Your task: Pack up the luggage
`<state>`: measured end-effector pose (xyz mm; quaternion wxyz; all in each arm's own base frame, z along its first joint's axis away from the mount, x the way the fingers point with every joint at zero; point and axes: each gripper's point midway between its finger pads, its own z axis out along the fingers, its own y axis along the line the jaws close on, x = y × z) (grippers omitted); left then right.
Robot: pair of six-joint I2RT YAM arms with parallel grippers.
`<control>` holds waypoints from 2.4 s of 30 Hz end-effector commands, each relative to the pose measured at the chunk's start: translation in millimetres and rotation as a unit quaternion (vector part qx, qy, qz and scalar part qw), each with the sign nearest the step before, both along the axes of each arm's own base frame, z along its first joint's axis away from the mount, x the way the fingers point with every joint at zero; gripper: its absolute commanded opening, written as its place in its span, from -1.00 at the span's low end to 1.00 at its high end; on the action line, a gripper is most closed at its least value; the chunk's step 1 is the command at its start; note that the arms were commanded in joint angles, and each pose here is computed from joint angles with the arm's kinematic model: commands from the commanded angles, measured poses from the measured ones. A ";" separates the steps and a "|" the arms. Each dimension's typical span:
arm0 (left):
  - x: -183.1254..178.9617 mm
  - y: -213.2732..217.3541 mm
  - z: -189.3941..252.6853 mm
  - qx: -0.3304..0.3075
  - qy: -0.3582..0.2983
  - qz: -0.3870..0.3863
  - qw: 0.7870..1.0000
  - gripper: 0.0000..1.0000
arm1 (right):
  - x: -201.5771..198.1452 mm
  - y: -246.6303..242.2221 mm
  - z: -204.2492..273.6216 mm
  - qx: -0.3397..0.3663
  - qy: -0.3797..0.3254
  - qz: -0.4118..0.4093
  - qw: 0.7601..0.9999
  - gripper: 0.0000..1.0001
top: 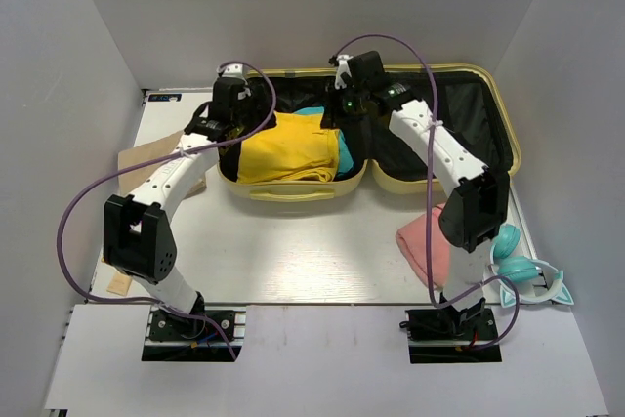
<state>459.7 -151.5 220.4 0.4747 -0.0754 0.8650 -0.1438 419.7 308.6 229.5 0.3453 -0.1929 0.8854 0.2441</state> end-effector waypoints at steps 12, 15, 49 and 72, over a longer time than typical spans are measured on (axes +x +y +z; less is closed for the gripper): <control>-74.2 4.2 -133.1 0.022 0.197 0.013 0.980 0.49 | -88.3 11.3 -162.7 -0.054 0.237 0.057 0.968 -0.83; -83.0 4.8 -146.9 0.026 0.226 0.013 0.974 0.43 | -77.6 -9.7 -187.4 -0.098 0.233 0.007 0.968 -0.91; 11.2 177.6 -65.5 0.134 0.215 0.076 0.965 0.99 | -101.9 -178.0 22.2 -0.138 -0.058 -0.208 0.966 0.81; -7.3 210.4 -198.1 0.186 0.360 0.109 0.908 0.67 | -118.5 -243.8 4.0 -0.181 -0.030 -0.289 0.939 0.81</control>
